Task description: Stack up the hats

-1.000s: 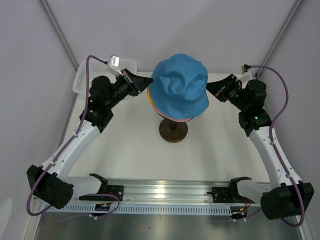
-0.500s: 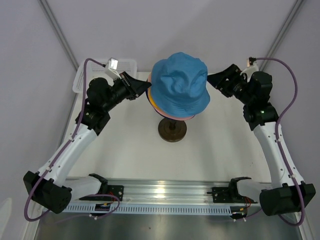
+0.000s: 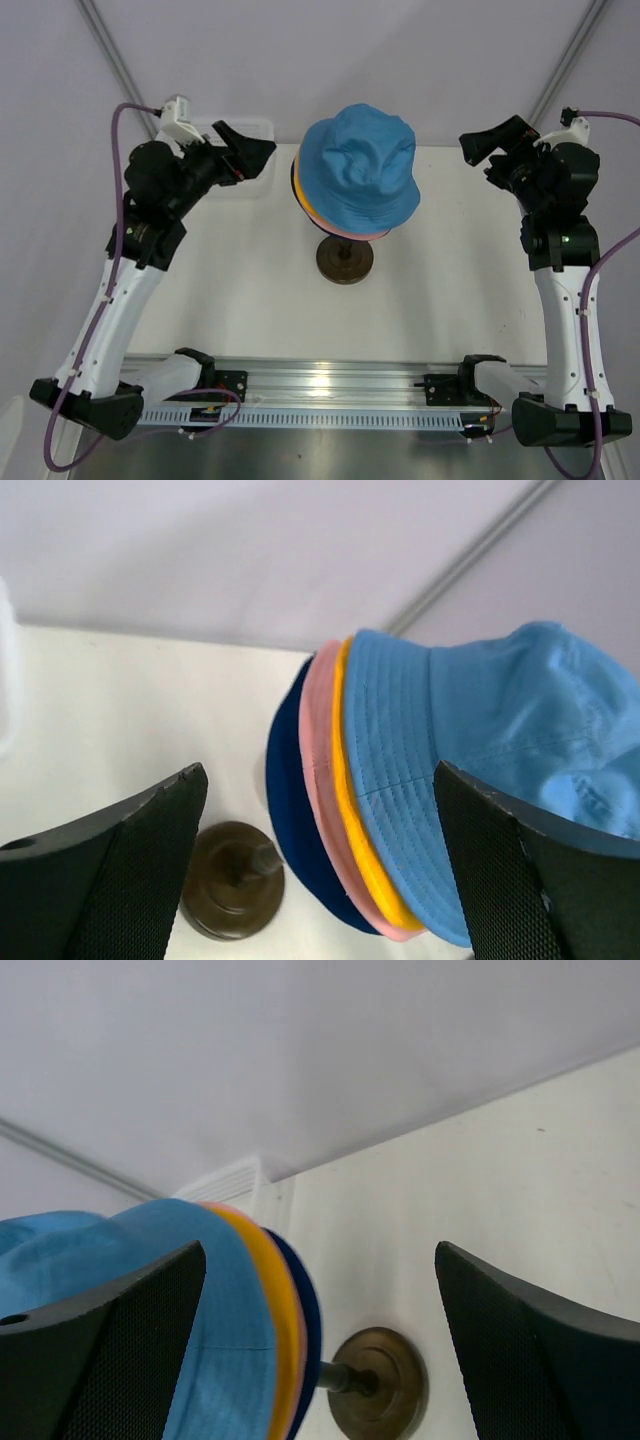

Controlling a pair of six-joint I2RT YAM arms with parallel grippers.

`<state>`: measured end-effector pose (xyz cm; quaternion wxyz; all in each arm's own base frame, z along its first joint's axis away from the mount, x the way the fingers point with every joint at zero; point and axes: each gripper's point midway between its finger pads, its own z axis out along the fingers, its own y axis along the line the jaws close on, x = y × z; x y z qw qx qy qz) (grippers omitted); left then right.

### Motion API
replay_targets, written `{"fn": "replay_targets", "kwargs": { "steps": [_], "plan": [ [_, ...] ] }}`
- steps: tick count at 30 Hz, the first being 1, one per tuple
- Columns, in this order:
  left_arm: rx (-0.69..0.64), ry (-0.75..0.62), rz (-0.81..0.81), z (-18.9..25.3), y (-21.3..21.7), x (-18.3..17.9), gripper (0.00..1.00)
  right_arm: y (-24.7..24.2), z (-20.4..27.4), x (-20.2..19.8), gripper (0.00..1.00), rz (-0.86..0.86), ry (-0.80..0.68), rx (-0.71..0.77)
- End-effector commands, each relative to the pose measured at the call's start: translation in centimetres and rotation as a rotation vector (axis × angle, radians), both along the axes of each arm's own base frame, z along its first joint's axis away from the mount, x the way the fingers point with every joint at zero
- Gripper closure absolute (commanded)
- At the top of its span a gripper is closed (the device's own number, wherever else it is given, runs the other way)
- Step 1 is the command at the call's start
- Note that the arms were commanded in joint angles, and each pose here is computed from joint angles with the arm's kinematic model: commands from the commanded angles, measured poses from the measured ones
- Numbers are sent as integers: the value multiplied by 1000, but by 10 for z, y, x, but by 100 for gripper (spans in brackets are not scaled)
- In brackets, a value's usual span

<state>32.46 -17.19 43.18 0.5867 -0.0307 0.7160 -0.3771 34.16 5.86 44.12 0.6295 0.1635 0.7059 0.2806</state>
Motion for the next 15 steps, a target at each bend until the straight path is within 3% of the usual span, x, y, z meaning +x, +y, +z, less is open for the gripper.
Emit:
{"fn": "replay_targets", "kwargs": {
  "steps": [1, 7, 15],
  "plan": [
    [77, -138, 99, 45, 33, -23, 3, -29, -30, 0, 0, -129, 118, -55],
    [166, -125, 117, 33, 44, -34, 0, -9, -68, 2, 1, 15, 185, -93],
    [397, 158, 320, -77, 92, -28, 0, -54, -126, -14, 1, -227, 294, -169]
  ]
}}
